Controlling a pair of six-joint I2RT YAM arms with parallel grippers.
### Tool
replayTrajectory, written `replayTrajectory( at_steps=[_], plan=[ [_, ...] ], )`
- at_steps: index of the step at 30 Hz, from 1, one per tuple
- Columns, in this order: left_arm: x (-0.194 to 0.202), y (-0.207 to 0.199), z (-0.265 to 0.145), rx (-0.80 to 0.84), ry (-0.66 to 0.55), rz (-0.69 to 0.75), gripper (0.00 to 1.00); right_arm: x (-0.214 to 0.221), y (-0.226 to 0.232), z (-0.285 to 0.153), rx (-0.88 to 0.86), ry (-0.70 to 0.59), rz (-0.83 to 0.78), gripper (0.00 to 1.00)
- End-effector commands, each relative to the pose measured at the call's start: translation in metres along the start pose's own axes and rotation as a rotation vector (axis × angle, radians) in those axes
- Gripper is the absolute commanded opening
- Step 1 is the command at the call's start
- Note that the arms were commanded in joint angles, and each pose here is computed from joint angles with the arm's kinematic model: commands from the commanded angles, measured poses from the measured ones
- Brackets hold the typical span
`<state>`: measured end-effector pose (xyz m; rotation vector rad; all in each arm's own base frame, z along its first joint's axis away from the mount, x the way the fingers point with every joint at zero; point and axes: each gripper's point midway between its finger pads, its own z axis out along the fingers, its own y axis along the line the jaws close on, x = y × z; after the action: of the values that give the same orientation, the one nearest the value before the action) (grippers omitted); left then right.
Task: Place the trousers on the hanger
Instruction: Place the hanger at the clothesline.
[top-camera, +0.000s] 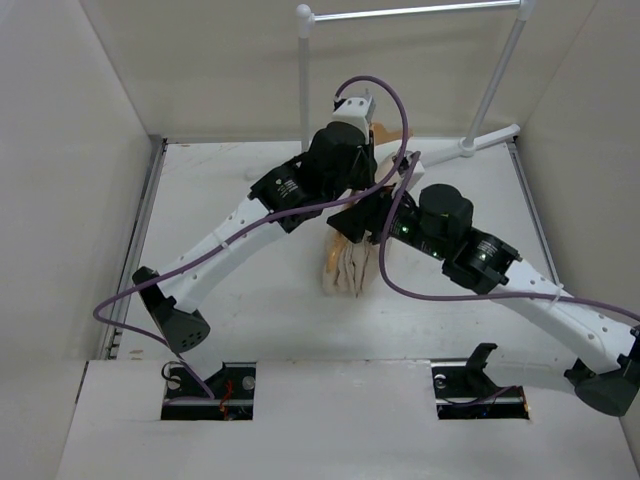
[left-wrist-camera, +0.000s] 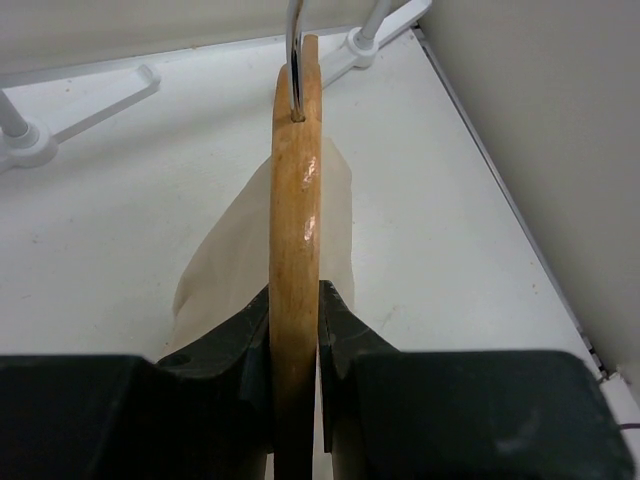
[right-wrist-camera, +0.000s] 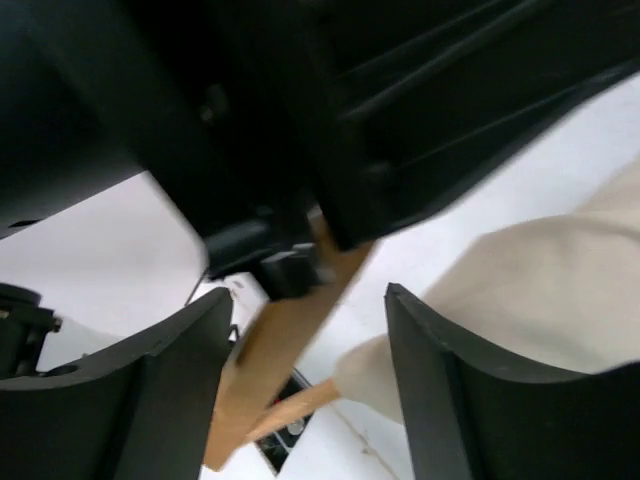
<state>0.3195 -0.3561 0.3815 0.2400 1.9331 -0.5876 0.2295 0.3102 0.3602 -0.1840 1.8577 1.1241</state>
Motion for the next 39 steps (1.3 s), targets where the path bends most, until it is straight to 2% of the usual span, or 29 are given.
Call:
replayTrajectory(
  at_steps=[1,3,5,6,9,11,13,17,24,30,34,36,37,38,39],
  plan=[
    [-0.072,-0.019,-0.038,0.088,-0.214,-0.084,0.03,-0.021,0.038,0.0,-0.118,-0.094,0.025,0.64],
    [-0.069,-0.017,-0.036,0.079,-0.214,-0.085,0.03,-0.022,0.048,0.002,-0.153,-0.111,0.047,0.55],
    [-0.067,-0.015,-0.036,0.07,-0.214,-0.086,0.03,-0.025,0.051,0.002,-0.161,-0.119,0.061,0.38],
    [-0.066,-0.013,-0.037,0.065,-0.215,-0.086,0.04,-0.026,0.051,0.001,-0.157,-0.124,0.068,0.33],
    [-0.069,-0.002,-0.04,0.035,-0.232,-0.109,0.15,-0.034,0.05,-0.008,-0.149,-0.157,0.084,0.25],
    [-0.072,0.006,-0.044,0.034,-0.254,-0.132,0.27,-0.039,0.05,-0.014,-0.159,-0.169,0.104,0.21],
    [-0.077,0.014,-0.05,0.034,-0.285,-0.172,0.37,-0.047,0.046,-0.018,-0.166,-0.184,0.116,0.19],
    [-0.09,0.025,-0.072,0.055,-0.349,-0.24,0.46,-0.064,0.037,-0.02,-0.178,-0.204,0.148,0.16],
    [-0.094,0.033,-0.1,0.081,-0.376,-0.254,0.53,-0.103,0.019,-0.015,-0.163,-0.263,0.146,0.14],
    [-0.072,0.081,-0.111,-0.025,-0.376,-0.308,0.56,-0.154,-0.009,-0.013,-0.141,-0.341,0.132,0.13],
    [-0.031,0.117,-0.104,-0.115,-0.306,-0.342,0.69,-0.197,-0.034,-0.014,-0.114,-0.403,0.125,0.13],
    [-0.008,0.133,-0.101,-0.156,-0.271,-0.344,0.8,-0.217,-0.048,-0.012,-0.105,-0.427,0.138,0.13],
    [0.003,0.139,-0.099,-0.174,-0.25,-0.347,0.93,-0.226,-0.054,-0.011,-0.103,-0.436,0.149,0.13],
    [0.014,0.145,-0.097,-0.19,-0.231,-0.35,1.0,-0.235,-0.059,-0.01,-0.107,-0.442,0.153,0.13],
    [0.024,0.151,-0.096,-0.203,-0.212,-0.35,1.0,-0.244,-0.065,-0.008,-0.107,-0.452,0.162,0.13]
  ],
)
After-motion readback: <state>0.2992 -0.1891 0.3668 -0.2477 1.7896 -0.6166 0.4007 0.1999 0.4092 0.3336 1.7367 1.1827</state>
